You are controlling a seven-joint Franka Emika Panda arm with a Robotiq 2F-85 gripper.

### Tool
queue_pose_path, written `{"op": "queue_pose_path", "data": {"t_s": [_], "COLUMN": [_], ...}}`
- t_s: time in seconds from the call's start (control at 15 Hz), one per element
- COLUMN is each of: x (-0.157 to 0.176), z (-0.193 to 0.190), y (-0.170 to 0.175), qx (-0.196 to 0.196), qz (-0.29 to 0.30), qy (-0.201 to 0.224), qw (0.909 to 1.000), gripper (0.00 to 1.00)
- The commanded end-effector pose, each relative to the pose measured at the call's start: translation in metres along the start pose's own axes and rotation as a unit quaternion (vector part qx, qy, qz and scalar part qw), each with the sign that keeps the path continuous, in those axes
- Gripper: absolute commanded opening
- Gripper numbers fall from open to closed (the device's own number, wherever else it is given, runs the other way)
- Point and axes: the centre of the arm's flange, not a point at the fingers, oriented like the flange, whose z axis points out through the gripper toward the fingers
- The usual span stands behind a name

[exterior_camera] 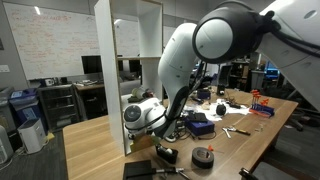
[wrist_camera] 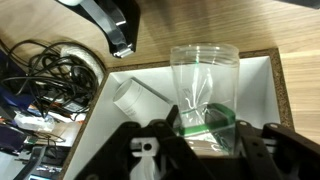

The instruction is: Pick up the plastic cup from the table and put it in the bottom compartment of the cabinet.

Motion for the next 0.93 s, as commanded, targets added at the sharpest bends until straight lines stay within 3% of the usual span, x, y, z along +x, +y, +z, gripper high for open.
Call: {"op": "queue_pose_path", "data": {"t_s": [0.0, 0.4, 0.87], "x": [0.003, 0.018, 0.054], "z": [0.044, 0.075, 0.092], "y": [-0.031, -0.051, -0.044], "qx": [-0.024, -0.062, -0.085], "qz": [0.000, -0.001, 0.017], "qy": [0.061, 0.097, 0.137], "qw": [0.9978, 0.9934, 0.9868], "gripper": [0.14, 0.13, 0.13]}}
